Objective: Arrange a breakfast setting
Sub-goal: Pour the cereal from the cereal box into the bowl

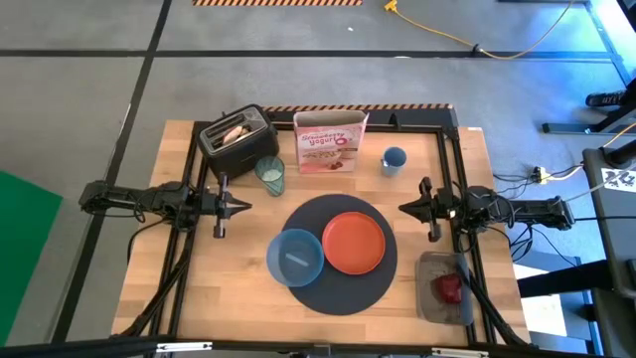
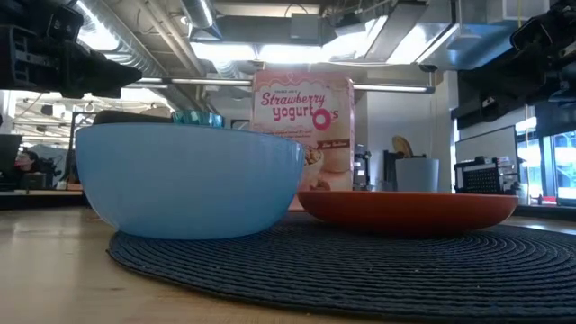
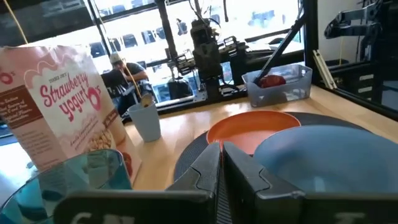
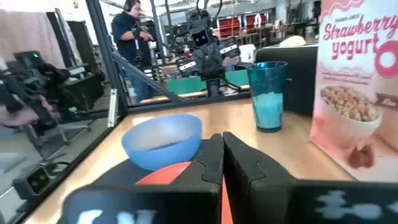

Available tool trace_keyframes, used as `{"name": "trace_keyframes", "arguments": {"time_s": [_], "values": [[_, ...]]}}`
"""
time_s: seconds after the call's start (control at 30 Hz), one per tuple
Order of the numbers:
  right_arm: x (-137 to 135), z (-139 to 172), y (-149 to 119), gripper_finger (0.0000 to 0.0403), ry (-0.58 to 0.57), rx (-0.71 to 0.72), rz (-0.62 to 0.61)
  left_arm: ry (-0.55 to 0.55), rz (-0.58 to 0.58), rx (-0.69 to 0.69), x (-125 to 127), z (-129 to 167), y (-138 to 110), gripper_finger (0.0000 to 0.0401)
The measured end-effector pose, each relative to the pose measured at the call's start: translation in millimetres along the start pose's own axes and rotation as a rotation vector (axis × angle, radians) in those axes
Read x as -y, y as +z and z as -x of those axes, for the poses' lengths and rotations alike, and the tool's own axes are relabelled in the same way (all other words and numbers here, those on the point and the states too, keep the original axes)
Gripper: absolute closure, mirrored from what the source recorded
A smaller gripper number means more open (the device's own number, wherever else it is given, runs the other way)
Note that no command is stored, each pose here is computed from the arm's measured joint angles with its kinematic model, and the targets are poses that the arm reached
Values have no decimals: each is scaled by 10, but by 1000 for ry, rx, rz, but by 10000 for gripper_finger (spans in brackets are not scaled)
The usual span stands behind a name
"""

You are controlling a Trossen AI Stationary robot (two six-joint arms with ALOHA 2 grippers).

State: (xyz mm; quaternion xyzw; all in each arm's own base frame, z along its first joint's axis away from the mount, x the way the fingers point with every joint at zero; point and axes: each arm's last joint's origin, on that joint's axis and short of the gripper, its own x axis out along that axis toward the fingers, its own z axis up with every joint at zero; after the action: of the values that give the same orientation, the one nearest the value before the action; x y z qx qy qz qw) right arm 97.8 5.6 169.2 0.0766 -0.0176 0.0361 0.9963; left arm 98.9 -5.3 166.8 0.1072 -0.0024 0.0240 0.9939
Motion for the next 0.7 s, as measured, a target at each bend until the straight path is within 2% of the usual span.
{"name": "trace_keyframes", "arguments": {"time_s": [0.07,0.2,0.33,0.53,0.7], "values": [[2,0,1,402,-8,2,3,24,2,7,-9,0,10,387],[41,3,5,402,-143,19,22,36,4,14,-14,0,18,387],[49,4,11,402,-170,26,51,36,7,21,-15,1,25,387],[78,14,55,402,-294,73,103,41,11,46,-20,2,50,387],[108,24,50,402,-399,80,73,85,48,262,-70,37,254,387]]}}
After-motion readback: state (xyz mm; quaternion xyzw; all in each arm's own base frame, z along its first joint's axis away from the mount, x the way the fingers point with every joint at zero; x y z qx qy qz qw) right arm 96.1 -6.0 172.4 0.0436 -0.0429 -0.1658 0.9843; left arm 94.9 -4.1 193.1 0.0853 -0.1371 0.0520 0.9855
